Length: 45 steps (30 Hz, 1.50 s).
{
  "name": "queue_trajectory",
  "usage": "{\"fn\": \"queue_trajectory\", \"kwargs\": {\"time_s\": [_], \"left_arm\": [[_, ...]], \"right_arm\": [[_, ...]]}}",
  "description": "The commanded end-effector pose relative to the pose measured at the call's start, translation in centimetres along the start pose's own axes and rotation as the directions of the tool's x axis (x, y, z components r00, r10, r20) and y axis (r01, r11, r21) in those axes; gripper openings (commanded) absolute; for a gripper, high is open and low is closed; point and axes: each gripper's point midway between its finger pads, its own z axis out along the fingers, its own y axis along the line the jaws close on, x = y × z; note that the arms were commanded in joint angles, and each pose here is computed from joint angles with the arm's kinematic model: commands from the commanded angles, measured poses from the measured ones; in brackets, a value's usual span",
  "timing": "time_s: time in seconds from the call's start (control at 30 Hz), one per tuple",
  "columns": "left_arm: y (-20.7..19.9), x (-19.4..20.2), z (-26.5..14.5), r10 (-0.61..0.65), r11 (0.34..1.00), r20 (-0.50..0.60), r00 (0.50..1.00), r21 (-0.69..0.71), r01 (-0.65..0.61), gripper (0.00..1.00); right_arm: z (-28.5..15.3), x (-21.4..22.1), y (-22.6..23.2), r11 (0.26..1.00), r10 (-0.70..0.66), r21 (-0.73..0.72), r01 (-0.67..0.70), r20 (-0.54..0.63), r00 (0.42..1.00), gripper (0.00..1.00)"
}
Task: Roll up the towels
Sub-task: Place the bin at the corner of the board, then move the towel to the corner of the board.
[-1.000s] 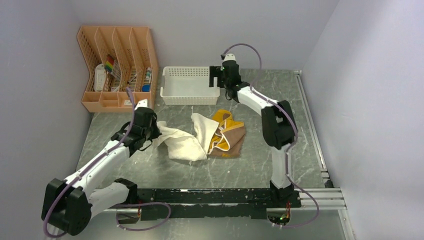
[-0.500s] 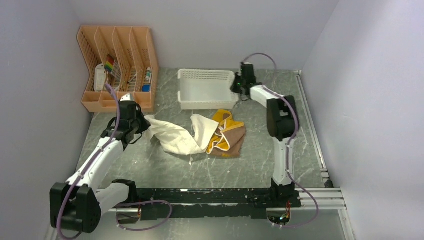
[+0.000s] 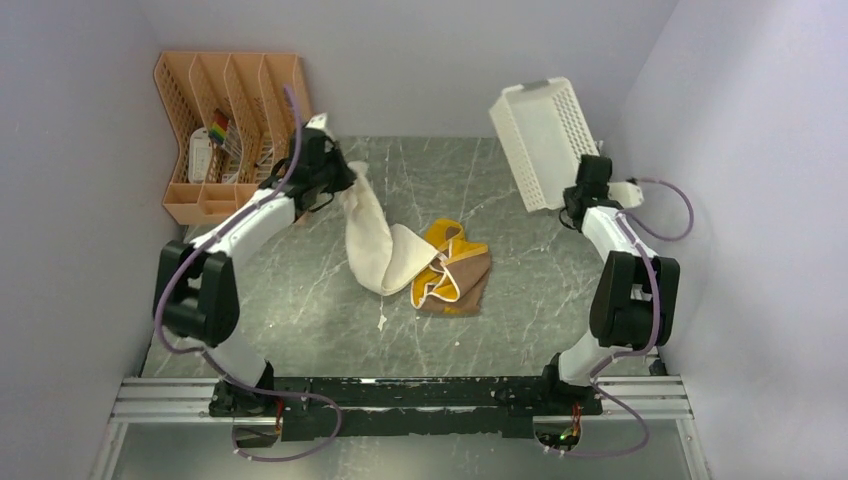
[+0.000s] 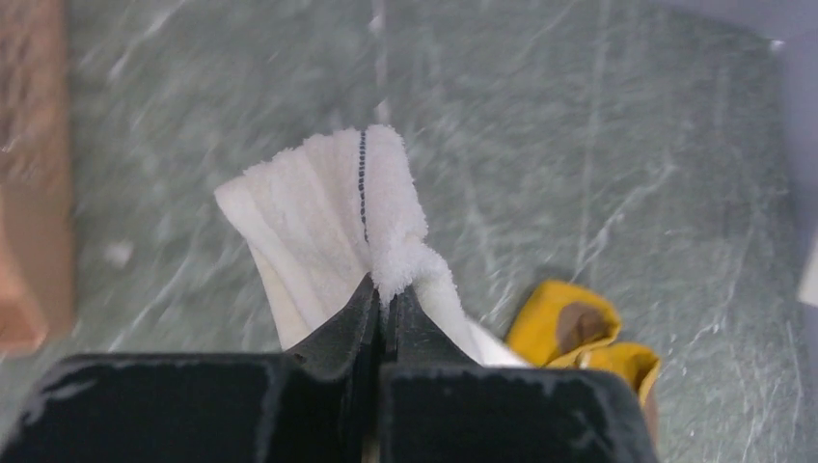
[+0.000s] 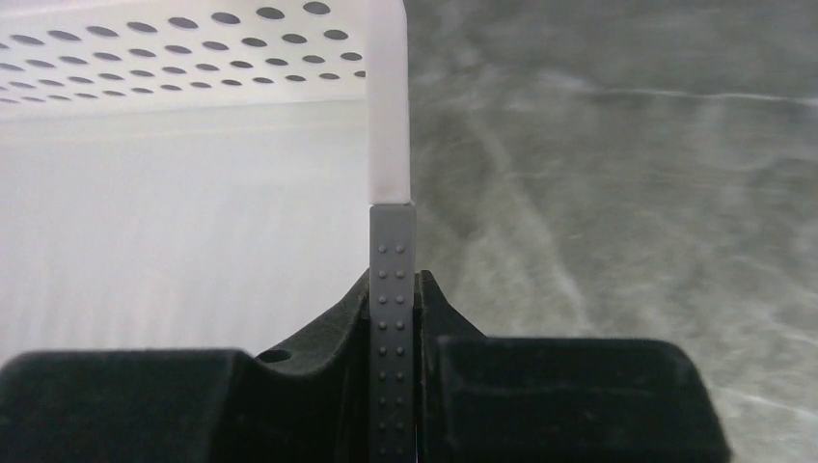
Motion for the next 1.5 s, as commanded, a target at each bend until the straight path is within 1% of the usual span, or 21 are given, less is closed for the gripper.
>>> {"fn": "queue_trajectory", "kwargs": {"time_s": [0.0,0.2,0.3,0.33,0.43,0.47,0.5,0.63,0.7,0.73,0.77,0.83,0.93,1.03,1.13,1.23,1.27,1.3,1.37,1.43,1.47], "left_arm": [[-5.7,-4.1,2.4,0.116,0.984,0.09,0.989,0.128,-0.127,0.07],[-9.1,-6.4,7.4,0.252,0.942,0.09,0.964,0.207,-0.265,0.07],[-10.6,-8.4,9.2,0.314,0.917,0.129,0.941,0.218,-0.335,0.07],[-11.2,-9.2,9.4,0.333,0.907,0.15,0.931,0.22,-0.36,0.07],[-12.3,-12.2,9.0,0.367,0.891,0.233,0.901,0.189,-0.412,0.07],[-12.5,-13.0,8.5,0.372,0.889,0.257,0.892,0.178,-0.423,0.07],[-12.7,-13.8,7.9,0.376,0.887,0.283,0.882,0.166,-0.431,0.07],[-13.4,-16.9,3.7,0.377,0.881,0.382,0.844,0.134,-0.455,0.07],[-13.8,-18.0,0.9,0.377,0.876,0.423,0.824,0.127,-0.466,0.07],[-13.9,-18.4,-0.4,0.377,0.873,0.44,0.815,0.125,-0.471,0.07],[-14.0,-19.0,-1.9,0.375,0.871,0.463,0.803,0.121,-0.476,0.07],[-13.9,-19.6,-4.3,0.375,0.871,0.49,0.787,0.103,-0.48,0.07],[-13.6,-20.3,-7.2,0.374,0.874,0.524,0.765,0.077,-0.48,0.07],[-12.7,-19.7,-7.5,0.398,0.871,0.509,0.763,0.053,-0.489,0.07],[-11.9,-18.8,-6.8,0.423,0.869,0.468,0.776,0.033,-0.493,0.07],[-11.4,-18.1,-6.6,0.439,0.865,0.443,0.782,0.026,-0.501,0.07],[-11.2,-18.0,-6.7,0.44,0.866,0.444,0.781,0.021,-0.5,0.07],[-11.0,-18.0,-6.8,0.441,0.866,0.446,0.779,0.015,-0.499,0.07],[-10.8,-17.9,-7.0,0.441,0.867,0.452,0.775,0.009,-0.498,0.07],[-10.6,-17.6,-6.9,0.441,0.867,0.451,0.776,0.012,-0.499,0.07],[-10.6,-17.5,-6.8,0.441,0.866,0.45,0.777,0.016,-0.5,0.07]], "right_arm": [[2.3,-2.1,-7.0,0.945,0.226,0.216,-0.245,0.108,0.968,0.0],[5.9,-2.7,-10.3,0.886,0.243,0.366,-0.284,0.153,0.958,0.0],[6.8,-3.4,-8.8,0.921,0.192,0.319,-0.225,0.13,0.973,0.0],[6.7,-3.6,-7.8,0.945,0.141,0.285,-0.163,0.096,0.985,0.14],[5.1,-4.6,-4.5,0.987,0.034,0.156,-0.047,0.086,0.996,0.78],[4.1,-4.9,-3.8,0.993,0.006,0.113,-0.018,0.105,0.994,0.92],[2.8,-5.3,-2.9,0.998,-0.016,0.064,0.007,0.131,0.991,0.99],[-4.4,-5.8,0.9,0.979,-0.146,-0.106,0.175,0.234,0.961,1.0],[-8.7,-3.5,3.6,0.917,-0.269,-0.217,0.336,0.289,0.919,1.0],[-11.0,-1.0,5.2,0.856,-0.324,-0.306,0.417,0.311,0.893,1.0],[-13.2,1.6,6.6,0.781,-0.368,-0.398,0.48,0.328,0.87,1.0],[-15.0,8.0,7.0,0.679,-0.469,-0.514,0.524,0.247,0.848,1.0],[-14.6,17.6,4.6,0.612,-0.626,-0.582,0.536,0.058,0.778,1.0],[-15.1,25.3,2.4,0.54,-0.735,-0.633,0.555,-0.033,0.678,1.0],[-14.7,30.4,-0.1,0.5,-0.816,-0.62,0.605,-0.103,0.568,1.0],[-13.9,32.2,-2.5,0.481,-0.856,-0.588,0.65,-0.157,0.492,0.99],[-13.9,32.1,-3.2,0.477,-0.862,-0.578,0.662,-0.163,0.48,0.96],[-13.9,31.8,-3.8,0.476,-0.864,-0.57,0.669,-0.164,0.475,0.84],[-14.2,30.3,-5.0,0.483,-0.863,-0.542,0.688,-0.165,0.477,0.37],[-14.1,27.4,-6.0,0.508,-0.852,-0.471,0.721,-0.156,0.499,0.01],[-14.1,25.6,-6.4,0.531,-0.84,-0.431,0.729,-0.154,0.521,0.0]]}}
